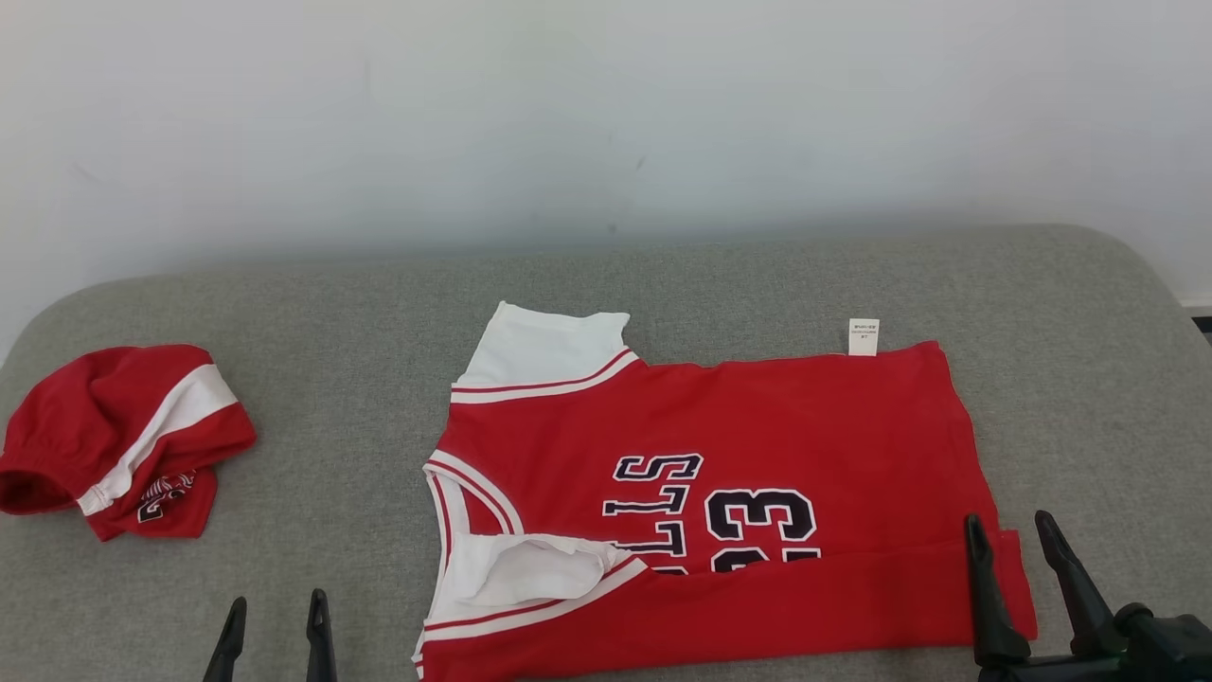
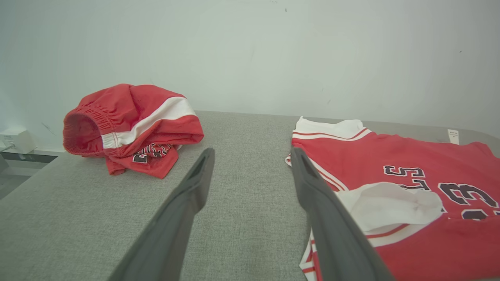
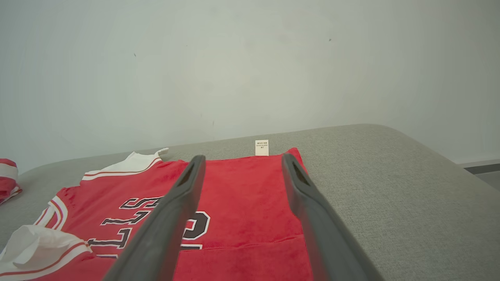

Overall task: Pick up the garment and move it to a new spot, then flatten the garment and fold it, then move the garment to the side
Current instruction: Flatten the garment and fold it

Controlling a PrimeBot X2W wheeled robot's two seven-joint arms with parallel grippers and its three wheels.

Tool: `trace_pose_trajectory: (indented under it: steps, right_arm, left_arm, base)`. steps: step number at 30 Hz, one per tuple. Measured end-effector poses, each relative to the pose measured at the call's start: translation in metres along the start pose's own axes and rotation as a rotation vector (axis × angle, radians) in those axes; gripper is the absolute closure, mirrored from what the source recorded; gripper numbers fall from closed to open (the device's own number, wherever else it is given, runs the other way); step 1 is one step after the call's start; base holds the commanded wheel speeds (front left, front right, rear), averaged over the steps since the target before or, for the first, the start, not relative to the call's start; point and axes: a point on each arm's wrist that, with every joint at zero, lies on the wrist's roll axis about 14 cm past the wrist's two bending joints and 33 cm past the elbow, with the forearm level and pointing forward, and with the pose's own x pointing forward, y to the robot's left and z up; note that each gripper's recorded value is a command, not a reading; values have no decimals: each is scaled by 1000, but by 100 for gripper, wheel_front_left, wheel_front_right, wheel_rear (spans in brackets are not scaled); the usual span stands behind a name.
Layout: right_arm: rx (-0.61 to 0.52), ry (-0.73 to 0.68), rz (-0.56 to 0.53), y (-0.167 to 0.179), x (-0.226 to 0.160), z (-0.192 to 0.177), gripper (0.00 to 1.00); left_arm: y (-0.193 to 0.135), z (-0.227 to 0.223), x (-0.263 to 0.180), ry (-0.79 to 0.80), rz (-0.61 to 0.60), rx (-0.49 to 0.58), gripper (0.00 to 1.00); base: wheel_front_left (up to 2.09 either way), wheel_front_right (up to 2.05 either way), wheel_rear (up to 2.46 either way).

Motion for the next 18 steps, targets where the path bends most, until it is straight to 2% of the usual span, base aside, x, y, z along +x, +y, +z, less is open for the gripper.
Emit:
trace_pose_trajectory:
  steps: [9, 12, 18]
  right_arm:
    - [29, 22, -35, -8, 0, -8, 0]
    - [33, 47, -49, -15, 5, -14, 0]
    - [-14, 50, -54, -34, 39, -4, 0]
  left_arm:
    - [2, -6, 3, 19, 4, -10, 0]
    - [-3, 0, 18, -1, -26, 4, 0]
    - [-15, 13, 65, -33, -117, 57, 0]
  base:
    - [0, 0, 0]
    - [0, 0, 0]
    - [0, 0, 0]
